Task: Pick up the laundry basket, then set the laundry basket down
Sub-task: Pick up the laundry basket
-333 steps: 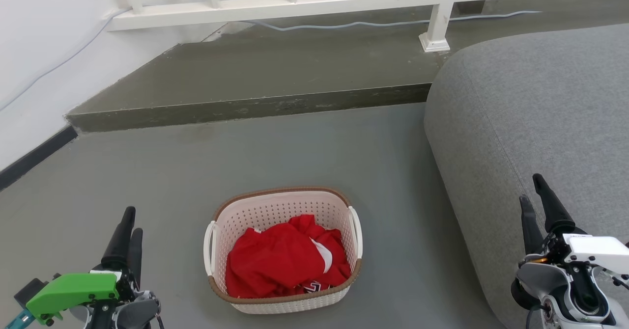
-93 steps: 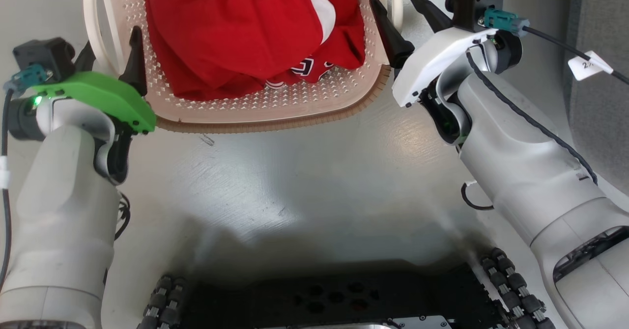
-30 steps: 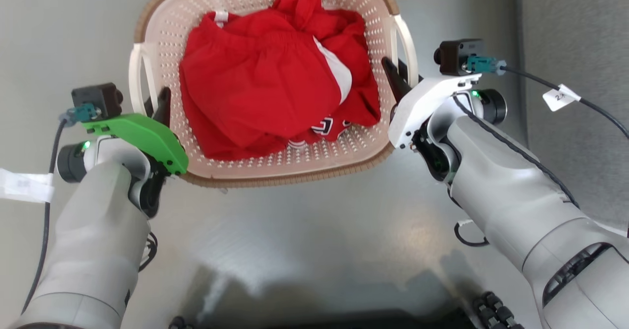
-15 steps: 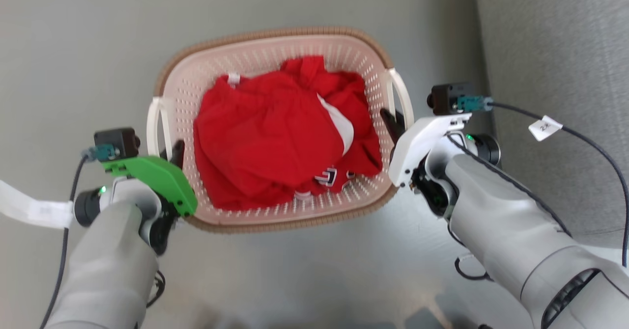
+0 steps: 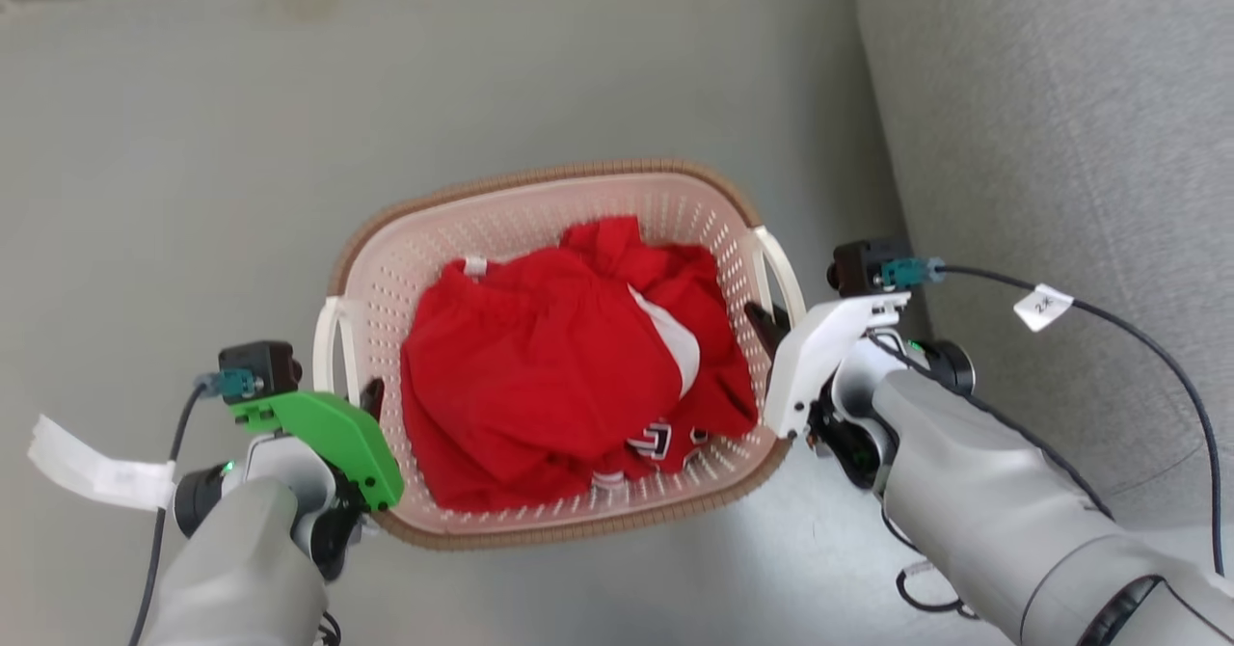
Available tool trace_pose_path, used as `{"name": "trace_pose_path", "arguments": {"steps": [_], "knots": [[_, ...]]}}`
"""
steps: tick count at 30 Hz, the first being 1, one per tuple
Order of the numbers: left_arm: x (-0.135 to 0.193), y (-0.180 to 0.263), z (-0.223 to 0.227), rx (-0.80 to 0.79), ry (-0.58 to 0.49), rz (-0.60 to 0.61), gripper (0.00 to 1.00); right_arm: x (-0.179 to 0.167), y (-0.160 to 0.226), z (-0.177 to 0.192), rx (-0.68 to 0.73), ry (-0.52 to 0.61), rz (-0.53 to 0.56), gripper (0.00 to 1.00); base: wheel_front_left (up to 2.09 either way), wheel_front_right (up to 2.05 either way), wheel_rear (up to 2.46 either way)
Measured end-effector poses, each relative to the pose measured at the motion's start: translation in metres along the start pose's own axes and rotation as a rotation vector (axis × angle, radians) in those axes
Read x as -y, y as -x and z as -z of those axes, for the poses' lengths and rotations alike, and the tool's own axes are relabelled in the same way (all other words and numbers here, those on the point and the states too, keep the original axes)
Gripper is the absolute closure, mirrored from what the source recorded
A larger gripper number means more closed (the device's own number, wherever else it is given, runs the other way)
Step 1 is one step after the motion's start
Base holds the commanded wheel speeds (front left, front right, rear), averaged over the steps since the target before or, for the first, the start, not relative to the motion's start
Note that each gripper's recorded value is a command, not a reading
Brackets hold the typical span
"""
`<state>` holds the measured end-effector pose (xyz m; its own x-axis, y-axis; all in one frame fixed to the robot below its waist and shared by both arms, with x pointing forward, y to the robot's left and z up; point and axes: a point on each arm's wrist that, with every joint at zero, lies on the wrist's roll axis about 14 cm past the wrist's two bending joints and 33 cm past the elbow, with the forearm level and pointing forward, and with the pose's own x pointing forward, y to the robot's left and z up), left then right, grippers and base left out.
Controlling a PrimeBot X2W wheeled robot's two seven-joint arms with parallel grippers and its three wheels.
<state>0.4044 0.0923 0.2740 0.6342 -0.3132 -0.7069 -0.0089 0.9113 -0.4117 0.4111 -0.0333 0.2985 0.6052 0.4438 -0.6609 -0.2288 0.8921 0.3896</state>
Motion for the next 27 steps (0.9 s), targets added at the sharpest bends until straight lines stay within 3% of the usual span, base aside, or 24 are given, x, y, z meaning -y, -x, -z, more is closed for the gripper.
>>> {"name": "trace_pose_path", "arguments": {"steps": [27], "knots": [[0.022, 0.063, 0.026, -0.032, -0.002, 0.019, 1.00, -0.023, 0.066, 0.025, -0.048, -0.002, 0.010, 1.00, 0.00, 0.00, 0.00]]}}
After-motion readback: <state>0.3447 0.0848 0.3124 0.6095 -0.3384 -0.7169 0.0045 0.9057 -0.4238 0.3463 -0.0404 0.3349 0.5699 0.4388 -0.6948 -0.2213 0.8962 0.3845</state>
